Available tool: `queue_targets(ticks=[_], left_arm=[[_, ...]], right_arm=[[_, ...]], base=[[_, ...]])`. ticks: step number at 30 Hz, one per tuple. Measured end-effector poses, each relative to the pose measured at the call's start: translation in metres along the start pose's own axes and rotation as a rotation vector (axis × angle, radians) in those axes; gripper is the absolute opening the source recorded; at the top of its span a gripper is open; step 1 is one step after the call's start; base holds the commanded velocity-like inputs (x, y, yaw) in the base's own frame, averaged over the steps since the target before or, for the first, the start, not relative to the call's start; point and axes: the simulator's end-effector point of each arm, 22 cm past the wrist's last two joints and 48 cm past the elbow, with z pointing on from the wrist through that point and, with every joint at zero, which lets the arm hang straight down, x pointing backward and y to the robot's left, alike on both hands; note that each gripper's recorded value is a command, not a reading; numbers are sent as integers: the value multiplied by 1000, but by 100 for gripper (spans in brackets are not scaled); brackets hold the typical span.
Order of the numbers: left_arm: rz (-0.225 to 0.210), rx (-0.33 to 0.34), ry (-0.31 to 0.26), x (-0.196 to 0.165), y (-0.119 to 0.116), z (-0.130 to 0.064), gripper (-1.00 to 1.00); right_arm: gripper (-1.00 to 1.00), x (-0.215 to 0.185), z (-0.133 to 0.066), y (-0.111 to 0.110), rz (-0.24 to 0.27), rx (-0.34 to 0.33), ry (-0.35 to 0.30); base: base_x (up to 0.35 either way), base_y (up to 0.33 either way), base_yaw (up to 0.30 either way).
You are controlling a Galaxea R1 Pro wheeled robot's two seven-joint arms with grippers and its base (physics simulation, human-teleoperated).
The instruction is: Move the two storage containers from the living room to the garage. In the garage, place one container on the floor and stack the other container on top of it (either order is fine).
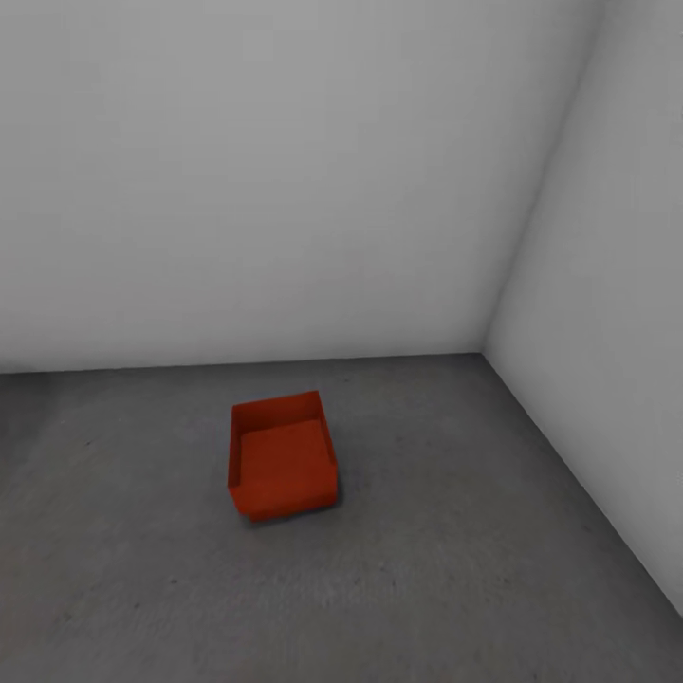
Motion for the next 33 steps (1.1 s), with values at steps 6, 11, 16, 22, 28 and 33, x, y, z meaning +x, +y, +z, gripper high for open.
queue_targets(ticks=[6, 11, 16, 22, 28, 33], left_arm=[[-1, 1, -8, -3, 0, -1, 100], [-2, 2, -16, -7, -1, -2, 100], [-3, 3, -23, -9, -1, -3, 100], [-5, 5, -32, -13, -1, -5, 100], [-6, 6, -41, -17, -2, -6, 100], [-7, 7, -49, -20, -2, -8, 100]], right_arm=[[100, -4, -1, 0, 0, 0, -11], [100, -7, -1, 0, 0, 1, -20], [100, -11, -2, 0, -2, 1, -29], [100, -14, -2, 0, -2, 2, -39], [100, -18, -3, -1, -3, 3, -48], [100, -21, -4, -2, -3, 4, -56]], base=[[0, 0, 0], [0, 0, 0], [0, 0, 0], [0, 0, 0], [0, 0, 0], [0, 0, 0]])
